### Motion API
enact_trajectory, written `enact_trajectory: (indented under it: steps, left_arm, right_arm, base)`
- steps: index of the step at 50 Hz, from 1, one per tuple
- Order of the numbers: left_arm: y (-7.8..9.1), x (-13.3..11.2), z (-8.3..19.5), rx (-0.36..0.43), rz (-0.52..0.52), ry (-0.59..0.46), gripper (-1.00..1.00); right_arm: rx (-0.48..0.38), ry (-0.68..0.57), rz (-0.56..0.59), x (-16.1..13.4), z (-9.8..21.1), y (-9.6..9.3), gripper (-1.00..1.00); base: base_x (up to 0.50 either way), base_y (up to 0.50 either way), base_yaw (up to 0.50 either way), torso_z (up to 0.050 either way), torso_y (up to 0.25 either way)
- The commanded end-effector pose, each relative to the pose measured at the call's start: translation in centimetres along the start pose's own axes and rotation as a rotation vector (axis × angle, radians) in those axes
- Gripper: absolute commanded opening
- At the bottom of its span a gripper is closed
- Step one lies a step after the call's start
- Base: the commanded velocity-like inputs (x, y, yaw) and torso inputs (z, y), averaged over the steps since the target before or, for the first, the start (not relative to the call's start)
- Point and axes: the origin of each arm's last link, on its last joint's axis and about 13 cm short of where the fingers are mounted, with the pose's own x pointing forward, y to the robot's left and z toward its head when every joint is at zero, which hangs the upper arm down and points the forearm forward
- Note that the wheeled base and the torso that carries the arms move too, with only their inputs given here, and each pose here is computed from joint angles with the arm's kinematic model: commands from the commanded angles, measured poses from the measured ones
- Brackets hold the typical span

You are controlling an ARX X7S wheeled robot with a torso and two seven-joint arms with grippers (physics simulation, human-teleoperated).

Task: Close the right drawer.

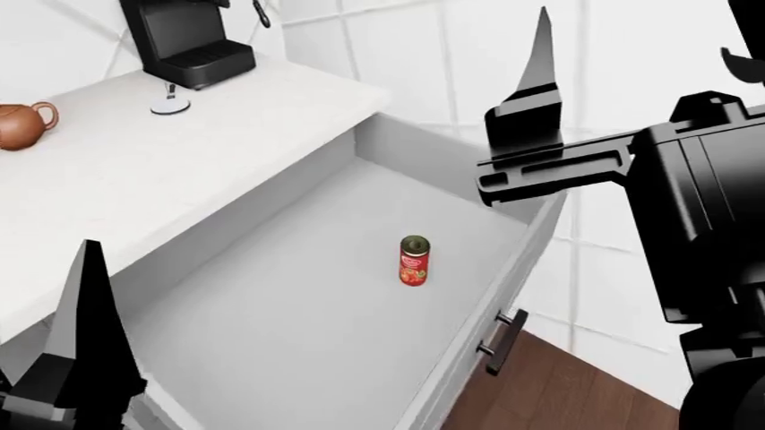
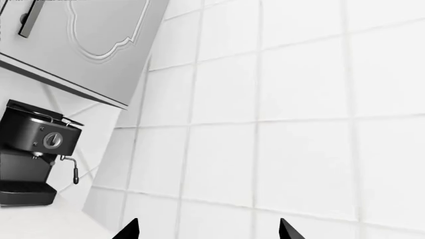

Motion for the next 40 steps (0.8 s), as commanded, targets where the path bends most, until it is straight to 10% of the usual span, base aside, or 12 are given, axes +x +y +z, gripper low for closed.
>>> enact_trajectory:
  steps: [1,40]
  left_arm:
    - [0.02,-0.08,0.02,0.0,0.001,-0.002,1.0]
    - [-0.03,-0.06,0.13,-0.003,0.0,-0.004,1.0]
  right_arm:
    - [0.014,0.003,-0.005,-0.02,-0.1,-0.02,1.0]
    - [0.028,0.003,-0.025,-0.05,0.11,-0.2,1.0]
  base:
    - [0.29,-0.41,0.0,0.0,0.0]
    - [0.06,-0.09,0.0,0.0,0.0]
